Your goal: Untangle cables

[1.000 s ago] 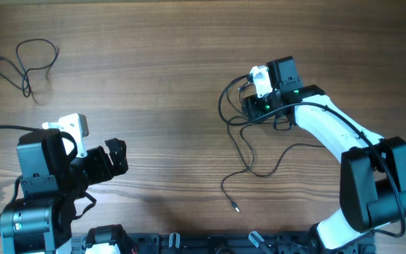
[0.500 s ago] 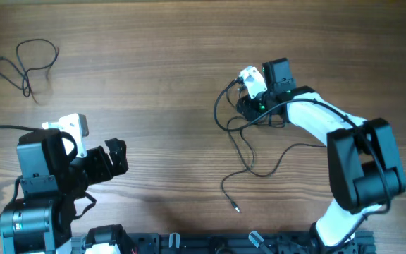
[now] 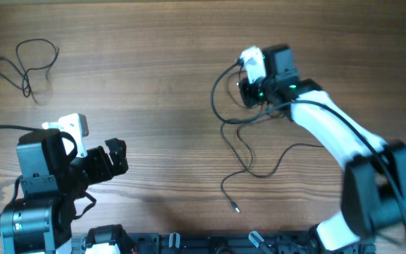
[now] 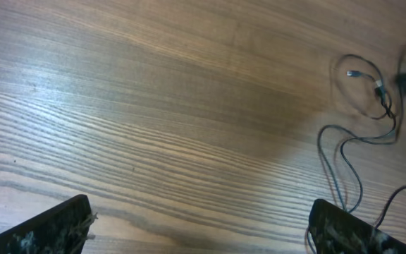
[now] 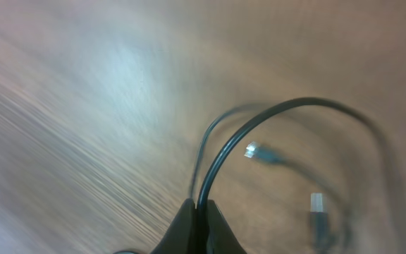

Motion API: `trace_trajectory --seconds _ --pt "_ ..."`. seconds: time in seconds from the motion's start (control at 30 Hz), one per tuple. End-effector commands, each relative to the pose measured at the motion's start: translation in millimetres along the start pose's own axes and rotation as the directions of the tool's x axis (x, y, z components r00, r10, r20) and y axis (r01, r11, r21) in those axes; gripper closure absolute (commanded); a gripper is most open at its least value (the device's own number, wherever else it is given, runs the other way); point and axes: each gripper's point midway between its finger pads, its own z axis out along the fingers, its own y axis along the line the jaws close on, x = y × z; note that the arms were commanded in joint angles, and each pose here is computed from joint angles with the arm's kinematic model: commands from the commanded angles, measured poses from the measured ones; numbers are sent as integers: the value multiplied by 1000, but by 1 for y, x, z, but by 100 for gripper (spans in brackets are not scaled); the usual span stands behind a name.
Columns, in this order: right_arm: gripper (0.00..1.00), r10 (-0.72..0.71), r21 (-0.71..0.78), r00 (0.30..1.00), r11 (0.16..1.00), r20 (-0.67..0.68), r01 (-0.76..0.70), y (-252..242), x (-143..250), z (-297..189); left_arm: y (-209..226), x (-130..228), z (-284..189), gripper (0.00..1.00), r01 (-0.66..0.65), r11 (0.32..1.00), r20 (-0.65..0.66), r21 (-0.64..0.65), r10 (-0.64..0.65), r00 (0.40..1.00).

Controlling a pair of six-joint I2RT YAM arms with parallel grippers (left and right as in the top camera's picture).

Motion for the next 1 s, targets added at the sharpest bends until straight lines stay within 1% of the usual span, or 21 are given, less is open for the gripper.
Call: trace_trajectory --seconds 0.0,0.07,0.13,0.23,0.27,0.33,0.37,0.4,0.47,0.5,0.53,0.57,0.6,0.63,0.67,0.7,0.73,0.77,0.83,0.87,0.97 --pt "96 -10 19 996 1000 90 8 8 -31 -56 2 -1 -1 0 -11 1000 10 -9 11 1000" --pt "96 14 7 1000 1000 -2 -14 12 -8 -62 2 -1 -1 0 -11 1000 10 -9 11 1000" --pt "96 44 -10 990 999 -131 -46 17 24 -62 2 -1 -1 0 -11 1000 10 -9 11 1000" --pt "96 73 28 976 997 -203 -68 13 42 -65 2 -1 -1 0 -11 1000 10 -9 11 1000" --pt "96 97 33 979 995 -180 -92 12 37 -64 2 -1 -1 0 -11 1000 10 -9 11 1000" --pt "96 93 22 993 996 -69 -92 11 8 -63 2 -1 -1 0 -12 1000 10 -9 12 1000" --pt "96 66 -29 997 997 44 -64 18 -22 -68 2 -1 -1 0 -11 1000 10 -9 11 1000" --pt "96 36 -94 986 995 166 -20 30 -55 -81 2 -1 -1 0 -11 1000 10 -9 11 1000" --pt "96 -8 -214 906 971 422 109 60 -122 -132 2 -1 -1 0 -11 1000 10 -9 11 1000" --pt "96 -4 -243 867 959 499 144 70 -142 -155 2 -1 -1 0 -11 1000 10 -9 11 1000" --pt "96 -11 -267 805 941 593 209 84 -162 -189 2 -1 -1 0 -11 1000 10 -9 11 1000" --pt "96 -24 -259 773 935 634 242 89 -168 -206 2 -1 -1 0 -11 1000 10 -9 11 1000" --pt "96 -19 -243 789 947 614 212 84 -164 -202 2 -1 -1 0 -11 1000 10 -9 11 1000" --pt "96 11 -230 834 963 551 139 74 -152 -187 2 -1 -1 0 -11 1000 10 -9 11 1000" --pt "96 75 -190 914 982 398 2 55 -120 -156 2 -1 -1 0 -11 1000 10 -9 11 1000" --pt "96 157 -128 960 983 232 -130 38 -84 -128 2 -1 -1 0 -11 1000 10 -9 11 1000" --pt "96 246 -40 967 969 60 -244 23 -42 -105 2 -1 -1 0 -11 1000 10 -9 11 1000" --pt "96 303 44 951 953 -67 -301 12 -9 -89 2 -1 -1 0 -11 1000 10 -9 11 1000" --pt "96 345 119 909 938 -233 -325 6 34 -72 2 -1 -1 0 -11 1000 10 -9 11 1000" --pt "96 348 119 904 937 -249 -327 6 37 -70 2 -1 -1 0 -11 1000 10 -9 11 1000" --pt "96 322 106 930 946 -176 -308 5 16 -76 2 -1 -1 0 -11 1000 10 -9 11 1000"
